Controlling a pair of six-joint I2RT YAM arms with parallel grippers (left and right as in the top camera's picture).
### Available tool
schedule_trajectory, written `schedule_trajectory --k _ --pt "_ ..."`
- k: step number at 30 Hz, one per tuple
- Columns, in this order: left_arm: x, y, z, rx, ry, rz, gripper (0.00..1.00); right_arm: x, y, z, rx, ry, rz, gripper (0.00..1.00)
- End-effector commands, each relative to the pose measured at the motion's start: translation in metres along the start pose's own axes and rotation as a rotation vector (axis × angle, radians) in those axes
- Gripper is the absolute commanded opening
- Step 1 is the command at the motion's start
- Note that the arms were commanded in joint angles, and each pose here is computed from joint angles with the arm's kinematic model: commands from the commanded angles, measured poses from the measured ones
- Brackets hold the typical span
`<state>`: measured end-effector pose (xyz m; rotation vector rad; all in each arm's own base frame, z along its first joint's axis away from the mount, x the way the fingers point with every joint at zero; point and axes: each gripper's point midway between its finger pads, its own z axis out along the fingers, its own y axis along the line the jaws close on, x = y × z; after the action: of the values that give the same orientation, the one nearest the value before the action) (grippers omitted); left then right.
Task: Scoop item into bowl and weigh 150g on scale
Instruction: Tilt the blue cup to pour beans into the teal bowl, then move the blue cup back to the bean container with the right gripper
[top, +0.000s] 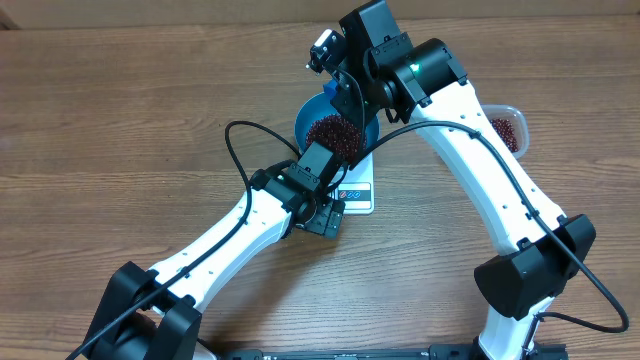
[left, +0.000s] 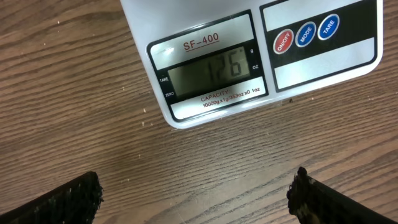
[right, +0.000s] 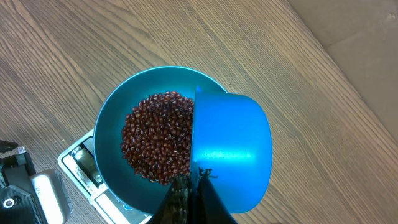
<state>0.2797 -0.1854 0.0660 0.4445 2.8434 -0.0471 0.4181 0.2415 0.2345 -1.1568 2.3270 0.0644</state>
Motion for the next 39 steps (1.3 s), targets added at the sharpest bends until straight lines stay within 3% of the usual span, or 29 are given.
schedule_trajectory --k 1,6,12,20,24,30,39 --pt "0.002 0.006 0.003 -0.018 0.006 0.009 0.99 -0.007 0.001 -0.008 0.003 -0.029 0.005 0.04" --pt "0.002 0.006 0.003 -0.018 0.006 0.009 0.99 -0.009 -0.008 -0.008 0.017 -0.044 0.094 0.04" --pt "0.002 0.007 0.003 -0.019 0.006 0.010 0.99 0.002 -0.031 -0.009 0.029 -0.043 0.328 0.04" --pt "0.002 0.007 0.003 -0.019 0.006 0.009 1.00 0.005 -0.026 -0.026 -0.353 -0.140 0.503 0.04" --pt "0.002 0.006 0.003 -0.018 0.006 0.010 1.00 0.023 -0.050 -0.042 -0.459 -0.178 0.613 0.04" --pt "0.002 0.006 0.003 -0.018 0.006 0.009 0.99 0.080 -0.109 -0.048 -0.349 -0.127 0.787 0.04" --pt "0.002 0.006 0.003 -0.018 0.006 0.009 1.00 0.175 -0.184 -0.056 -0.005 0.034 0.939 0.04"
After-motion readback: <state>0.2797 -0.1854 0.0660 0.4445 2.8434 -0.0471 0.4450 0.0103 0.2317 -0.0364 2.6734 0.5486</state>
